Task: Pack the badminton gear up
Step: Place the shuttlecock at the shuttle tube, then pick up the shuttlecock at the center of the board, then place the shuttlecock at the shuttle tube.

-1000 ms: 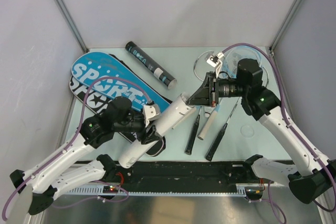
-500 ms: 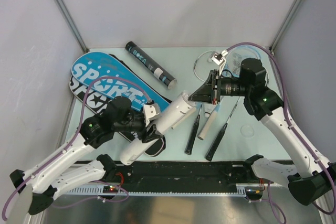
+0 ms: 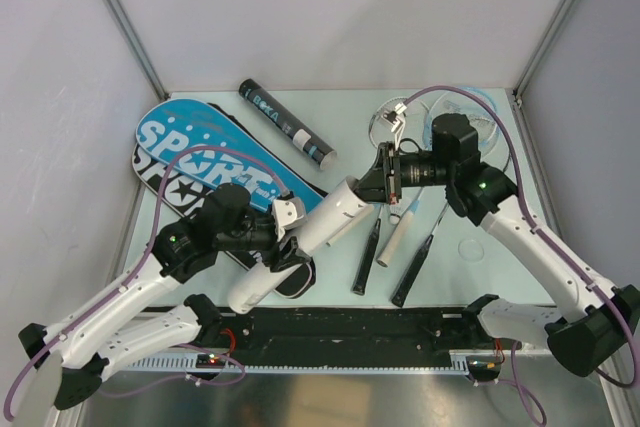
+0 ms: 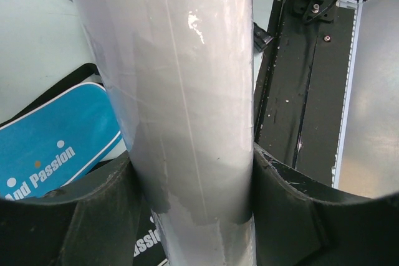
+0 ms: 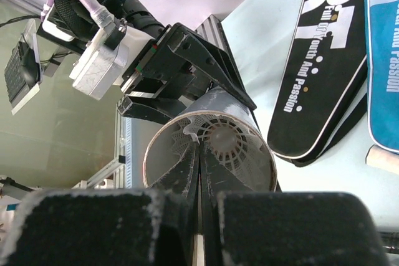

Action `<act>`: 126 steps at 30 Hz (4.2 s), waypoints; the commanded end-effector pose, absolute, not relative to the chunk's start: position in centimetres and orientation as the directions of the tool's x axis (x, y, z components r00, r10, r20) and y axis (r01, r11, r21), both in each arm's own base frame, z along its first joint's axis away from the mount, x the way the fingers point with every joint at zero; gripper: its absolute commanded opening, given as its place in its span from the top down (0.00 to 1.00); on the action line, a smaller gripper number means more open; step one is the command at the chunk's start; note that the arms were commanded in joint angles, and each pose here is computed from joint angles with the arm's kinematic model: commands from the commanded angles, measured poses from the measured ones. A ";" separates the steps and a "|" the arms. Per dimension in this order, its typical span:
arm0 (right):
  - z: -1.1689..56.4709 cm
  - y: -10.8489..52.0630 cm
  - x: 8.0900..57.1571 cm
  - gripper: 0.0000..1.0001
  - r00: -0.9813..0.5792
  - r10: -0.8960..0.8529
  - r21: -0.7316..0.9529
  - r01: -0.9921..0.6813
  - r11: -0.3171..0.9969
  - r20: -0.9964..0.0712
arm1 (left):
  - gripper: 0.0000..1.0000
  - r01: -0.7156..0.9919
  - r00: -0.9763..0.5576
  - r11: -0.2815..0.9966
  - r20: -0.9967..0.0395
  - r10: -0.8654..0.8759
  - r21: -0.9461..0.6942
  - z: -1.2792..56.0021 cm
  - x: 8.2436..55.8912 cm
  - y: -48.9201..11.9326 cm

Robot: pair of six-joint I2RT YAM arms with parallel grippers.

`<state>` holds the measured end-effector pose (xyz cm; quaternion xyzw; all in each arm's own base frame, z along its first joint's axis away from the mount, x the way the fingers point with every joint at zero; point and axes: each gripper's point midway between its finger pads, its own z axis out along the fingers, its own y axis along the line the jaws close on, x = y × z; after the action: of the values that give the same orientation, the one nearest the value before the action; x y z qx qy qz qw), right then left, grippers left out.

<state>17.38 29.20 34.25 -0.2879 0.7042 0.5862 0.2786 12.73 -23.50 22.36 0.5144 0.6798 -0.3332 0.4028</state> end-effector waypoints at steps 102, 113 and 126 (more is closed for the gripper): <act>44.8 24.6 21.8 1.00 -0.346 0.275 0.436 -0.797 0.417 -0.897 | 0.51 0.965 -0.138 0.257 -0.931 0.336 -0.051 24.3 12.7 -24.3; 43.3 26.9 20.1 1.00 -0.397 0.233 0.460 -0.785 0.414 -0.888 | 0.51 0.967 -0.137 0.248 -0.933 0.332 -0.054 24.5 12.5 -24.3; 43.3 26.0 18.7 1.00 -0.401 0.248 0.471 -0.757 0.452 -0.882 | 0.51 0.967 -0.136 0.251 -0.934 0.331 -0.052 24.5 12.5 -24.2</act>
<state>19.16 27.32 41.73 -0.2062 0.6909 0.4923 0.4876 12.36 -23.57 22.50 0.4898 0.6875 -0.3511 0.4051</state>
